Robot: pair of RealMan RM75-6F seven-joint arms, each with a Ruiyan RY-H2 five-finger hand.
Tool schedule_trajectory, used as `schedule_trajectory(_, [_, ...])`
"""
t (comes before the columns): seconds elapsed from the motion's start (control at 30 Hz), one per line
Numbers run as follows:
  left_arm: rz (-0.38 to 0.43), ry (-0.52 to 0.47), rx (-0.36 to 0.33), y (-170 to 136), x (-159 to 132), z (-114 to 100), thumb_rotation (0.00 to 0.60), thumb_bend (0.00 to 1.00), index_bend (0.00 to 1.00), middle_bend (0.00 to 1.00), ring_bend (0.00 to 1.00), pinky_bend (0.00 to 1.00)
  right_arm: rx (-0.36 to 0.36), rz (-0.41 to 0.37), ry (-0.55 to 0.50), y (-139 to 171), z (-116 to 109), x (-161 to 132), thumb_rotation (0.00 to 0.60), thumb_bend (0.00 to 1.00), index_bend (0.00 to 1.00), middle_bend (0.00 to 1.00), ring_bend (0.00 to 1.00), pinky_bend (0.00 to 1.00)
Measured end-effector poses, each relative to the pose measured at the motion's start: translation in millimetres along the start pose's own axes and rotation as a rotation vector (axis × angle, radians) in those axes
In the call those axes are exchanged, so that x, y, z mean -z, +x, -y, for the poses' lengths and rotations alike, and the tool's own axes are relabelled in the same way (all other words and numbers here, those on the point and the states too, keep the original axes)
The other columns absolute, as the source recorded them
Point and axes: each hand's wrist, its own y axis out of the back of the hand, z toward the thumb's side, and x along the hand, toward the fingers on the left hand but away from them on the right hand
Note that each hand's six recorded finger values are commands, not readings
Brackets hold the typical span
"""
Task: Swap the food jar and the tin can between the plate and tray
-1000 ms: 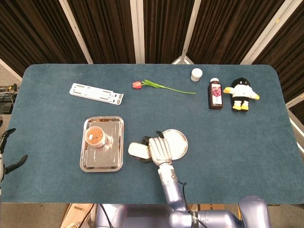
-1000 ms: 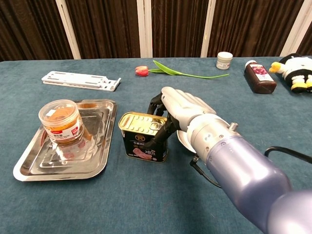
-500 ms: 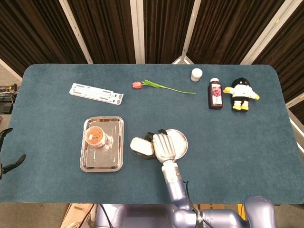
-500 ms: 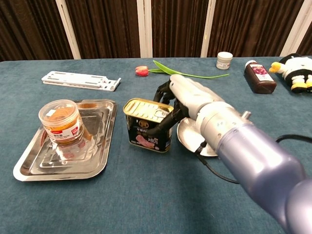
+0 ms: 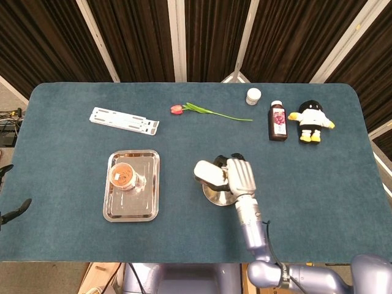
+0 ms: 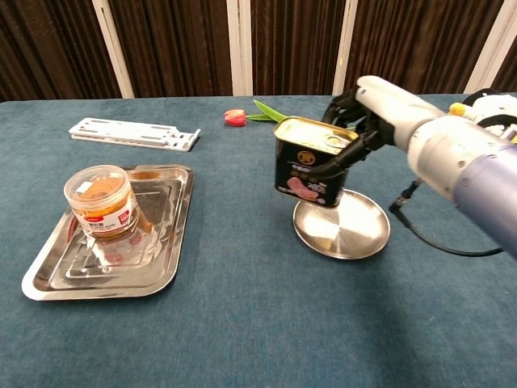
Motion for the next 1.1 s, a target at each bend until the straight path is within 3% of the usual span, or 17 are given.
schedule_trajectory(0.53, [0.007,0.016,0.008,-1.3,-4.5,5.9,0.6,0.15,0.21,0.0,0.0,0.02,-0.052,0.042,-0.033,-0.7,4.1,46.6,0.6,0.25,0.65,0.6,0.7,0.22])
schedule_trajectory(0.63, [0.006,0.015,0.004,-1.2,-4.2,4.9,0.6,0.15,0.21,0.0,0.0,0.02,-0.057,0.044,-0.029,-2.4,7.1,50.3,0.6,0.24,0.64,0.6,0.65,0.18])
schedule_trajectory(0.73, [0.005,0.016,0.003,-0.8,-3.7,4.9,0.6,0.15,0.2,0.0,0.0,0.02,-0.07,0.036,-0.015,-1.7,10.6,51.2,0.6,0.23,0.55,0.56,0.56,0.11])
schedule_trajectory(0.93, [0.018,0.018,0.023,-1.3,-5.5,8.5,0.6,0.15,0.19,0.0,0.0,0.02,-0.12,0.021,0.038,0.9,18.4,54.7,0.6,0.1,0.27,0.36,0.34,0.0])
schedule_trajectory(1.0, [0.022,0.02,0.029,-1.6,-6.0,9.1,0.6,0.15,0.19,0.0,0.0,0.02,-0.129,0.02,0.055,1.8,18.8,55.5,0.6,0.06,0.18,0.22,0.21,0.0])
schedule_trajectory(1.1, [0.019,0.026,0.032,-1.4,-5.2,9.2,0.6,0.15,0.19,0.0,0.0,0.02,-0.137,0.018,0.074,3.4,16.1,55.7,0.6,0.04,0.1,0.08,0.08,0.0])
